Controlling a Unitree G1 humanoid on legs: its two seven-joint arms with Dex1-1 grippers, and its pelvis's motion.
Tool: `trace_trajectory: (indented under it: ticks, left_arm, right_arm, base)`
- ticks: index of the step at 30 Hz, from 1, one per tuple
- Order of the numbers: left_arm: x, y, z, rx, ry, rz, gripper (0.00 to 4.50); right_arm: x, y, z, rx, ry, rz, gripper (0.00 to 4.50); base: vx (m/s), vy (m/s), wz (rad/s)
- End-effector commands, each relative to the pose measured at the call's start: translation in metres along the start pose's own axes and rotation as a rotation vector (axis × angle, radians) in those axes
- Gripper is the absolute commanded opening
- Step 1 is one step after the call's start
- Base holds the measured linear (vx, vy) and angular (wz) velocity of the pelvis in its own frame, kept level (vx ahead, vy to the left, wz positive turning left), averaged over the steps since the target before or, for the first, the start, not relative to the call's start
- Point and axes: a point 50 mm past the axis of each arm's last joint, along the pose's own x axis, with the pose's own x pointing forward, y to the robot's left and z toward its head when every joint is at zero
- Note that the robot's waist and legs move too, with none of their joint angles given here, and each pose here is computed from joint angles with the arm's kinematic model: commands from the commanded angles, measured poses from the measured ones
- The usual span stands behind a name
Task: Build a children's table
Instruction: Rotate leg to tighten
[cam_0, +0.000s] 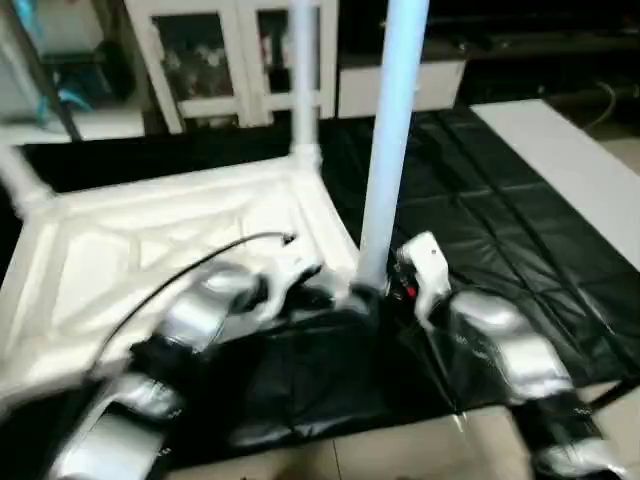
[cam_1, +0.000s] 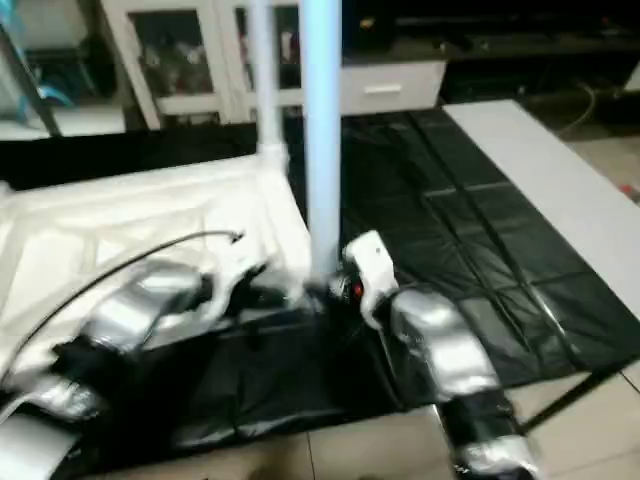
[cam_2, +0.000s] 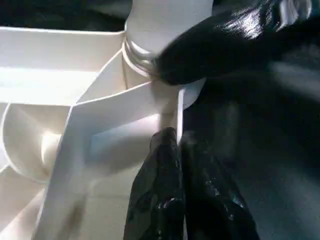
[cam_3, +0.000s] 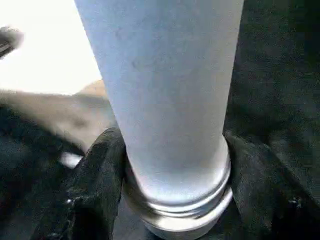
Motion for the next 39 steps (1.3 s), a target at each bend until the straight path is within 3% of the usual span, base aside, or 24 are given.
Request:
trace_trajectory:
  ticks: [1,3,4,6,12,13,14,18,24,26,27,29,30,34,37,39]
  left_arm:
    - [0.021,-0.011,0.002,-0.040,-0.003,0.044,0.00]
    - [0.021,-0.011,0.002,-0.040,-0.003,0.044,0.00]
    - [0.029,-0.005,0.006,-0.021,0.002,0.180,0.00]
    - [0.035,-0.004,0.009,0.003,-0.010,0.242,0.00]
    - [0.036,-0.005,0.006,0.039,-0.007,0.217,0.00]
    - [0.036,-0.005,0.004,0.041,-0.004,0.210,0.00]
    - [0.034,-0.004,0.001,0.050,-0.001,0.203,0.00]
    - [0.034,-0.002,-0.001,0.058,-0.001,0.204,0.00]
    - [0.034,-0.001,0.004,0.104,-0.042,0.195,0.00]
    - [0.034,-0.001,0.006,0.116,-0.061,0.200,0.00]
    - [0.033,0.000,0.014,0.137,-0.123,0.214,0.00]
    - [0.033,0.001,0.016,0.142,-0.142,0.230,0.00]
    - [0.031,0.002,0.022,0.129,-0.188,0.230,0.44]
    - [0.021,0.005,0.035,0.037,-0.303,0.169,0.69]
    - [0.016,0.005,0.035,0.044,-0.307,0.142,1.00]
    - [0.000,0.005,0.034,0.039,-0.315,0.090,1.02]
  right_arm:
    - [0.017,0.016,0.003,0.007,-0.010,-0.044,2.65]
    - [0.017,0.016,0.003,0.007,-0.010,-0.044,2.65]
    - [0.032,0.015,0.007,0.083,-0.033,-0.222,2.65]
    - [0.042,0.020,0.010,0.114,-0.046,-0.310,2.65]
    - [0.047,0.024,0.018,0.091,-0.088,-0.286,2.65]
    - [0.047,0.023,0.019,0.103,-0.105,-0.276,3.21]
    - [0.044,0.021,0.024,0.111,-0.155,-0.247,3.21]
    - [0.041,0.018,0.029,0.093,-0.197,-0.240,3.63]
    - [0.011,0.008,0.030,-0.071,-0.214,-0.210,3.71]
    - [0.003,0.006,0.029,-0.081,-0.223,-0.197,3.71]
    - [-0.020,0.001,0.028,-0.081,-0.256,-0.205,3.71]
    - [-0.026,-0.001,0.028,-0.076,-0.266,-0.209,3.71]
    - [-0.035,-0.001,0.026,-0.063,-0.278,-0.214,3.76]
    - [-0.057,0.007,0.023,-0.049,-0.290,-0.212,3.76]
    - [-0.059,0.012,0.021,-0.059,-0.276,-0.188,3.76]
    - [-0.066,0.022,0.016,-0.064,-0.237,-0.119,3.76]
  base:
    - [0.000,0.000,0.00]
    - [0.000,0.000,0.00]
    - [0.000,0.000,0.00]
    - [0.000,0.000,0.00]
    - [0.000,0.000,0.00]
    - [0.000,0.000,0.00]
    - [0.000,0.000,0.00]
    - [0.000,0.000,0.00]
    - [0.000,0.000,0.00]
    - [0.000,0.000,0.00]
    - [0.000,0.000,0.00]
    - [0.000,0.000,0.00]
    - [0.000,0.000,0.00]
    - [0.000,0.000,0.00]
    - [0.000,0.000,0.00]
    - [0.000,0.000,0.00]
